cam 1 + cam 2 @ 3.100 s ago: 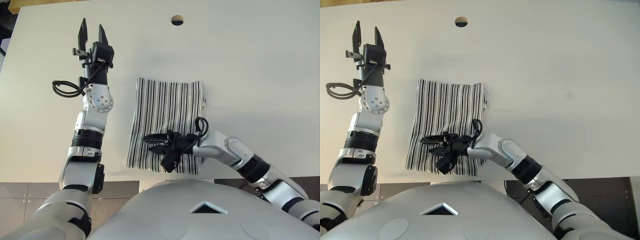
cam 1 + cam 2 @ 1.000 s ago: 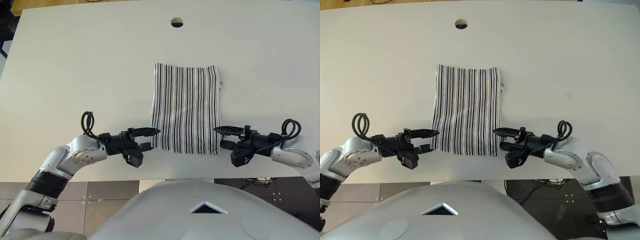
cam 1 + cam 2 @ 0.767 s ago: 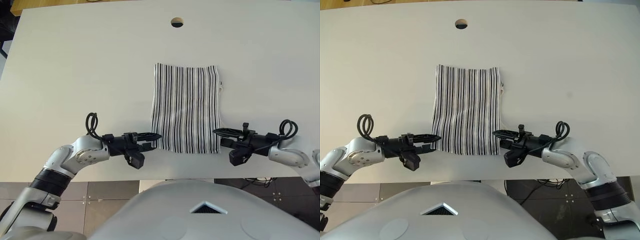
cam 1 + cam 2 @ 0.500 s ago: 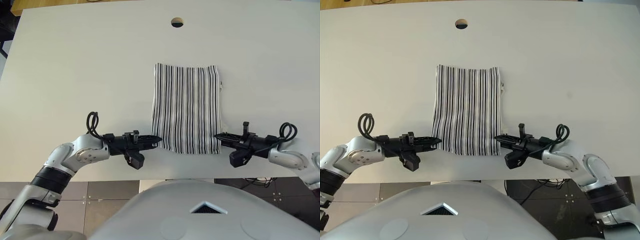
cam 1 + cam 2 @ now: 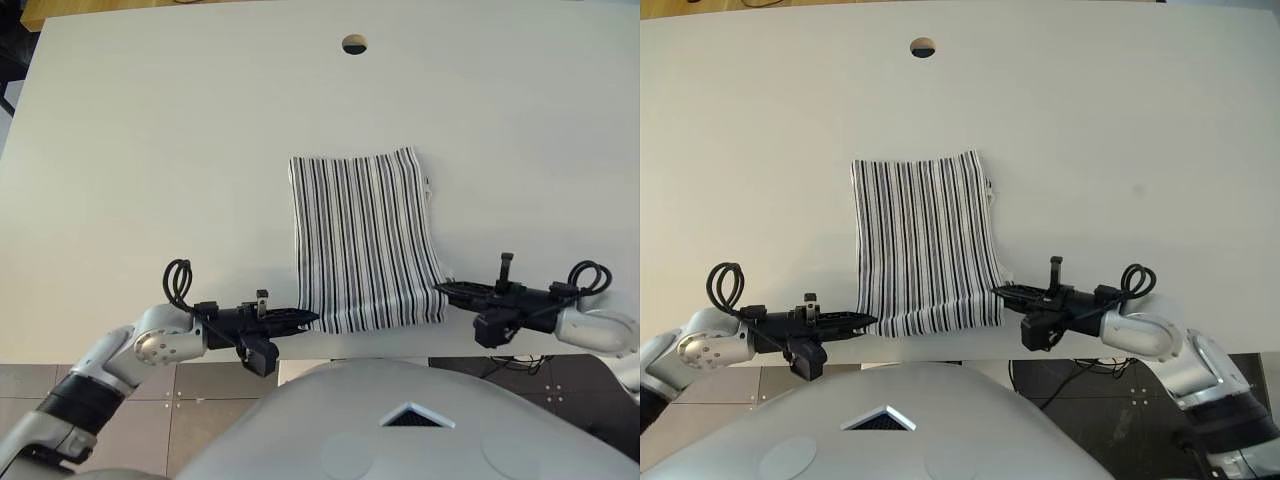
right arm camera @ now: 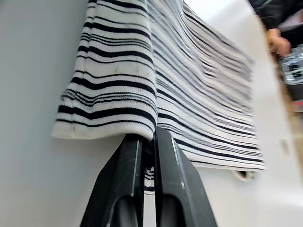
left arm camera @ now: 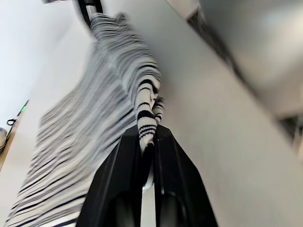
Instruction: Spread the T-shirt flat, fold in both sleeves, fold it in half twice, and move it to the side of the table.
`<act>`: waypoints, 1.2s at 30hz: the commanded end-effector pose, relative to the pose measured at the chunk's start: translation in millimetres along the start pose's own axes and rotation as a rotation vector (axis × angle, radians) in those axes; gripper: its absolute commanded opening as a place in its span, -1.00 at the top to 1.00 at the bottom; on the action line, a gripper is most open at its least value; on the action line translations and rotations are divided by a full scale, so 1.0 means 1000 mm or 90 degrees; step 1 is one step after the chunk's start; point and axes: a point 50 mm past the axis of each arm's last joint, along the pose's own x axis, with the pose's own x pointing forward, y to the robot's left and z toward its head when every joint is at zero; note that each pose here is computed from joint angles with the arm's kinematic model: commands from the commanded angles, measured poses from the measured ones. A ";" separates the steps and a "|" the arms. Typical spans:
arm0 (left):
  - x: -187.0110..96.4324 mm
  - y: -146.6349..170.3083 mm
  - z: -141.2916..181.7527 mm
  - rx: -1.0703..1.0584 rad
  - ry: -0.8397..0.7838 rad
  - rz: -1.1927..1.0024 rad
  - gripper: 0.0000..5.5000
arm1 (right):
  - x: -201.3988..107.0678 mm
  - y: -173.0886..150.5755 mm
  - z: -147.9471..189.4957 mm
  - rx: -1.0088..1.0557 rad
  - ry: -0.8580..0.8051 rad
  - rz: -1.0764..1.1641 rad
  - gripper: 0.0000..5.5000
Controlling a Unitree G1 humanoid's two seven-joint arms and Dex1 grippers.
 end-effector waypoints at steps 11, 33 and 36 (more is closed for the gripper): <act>0.016 0.082 -0.058 -0.023 0.184 0.324 0.95 | 0.033 -0.096 -0.023 0.132 -0.023 -0.327 0.96; 0.045 0.135 -0.117 0.010 0.302 0.486 0.02 | 0.097 -0.169 -0.072 0.166 0.087 -0.526 0.27; 0.042 0.150 -0.119 0.029 0.320 0.544 -0.17 | 0.095 -0.186 -0.072 0.159 0.092 -0.579 0.27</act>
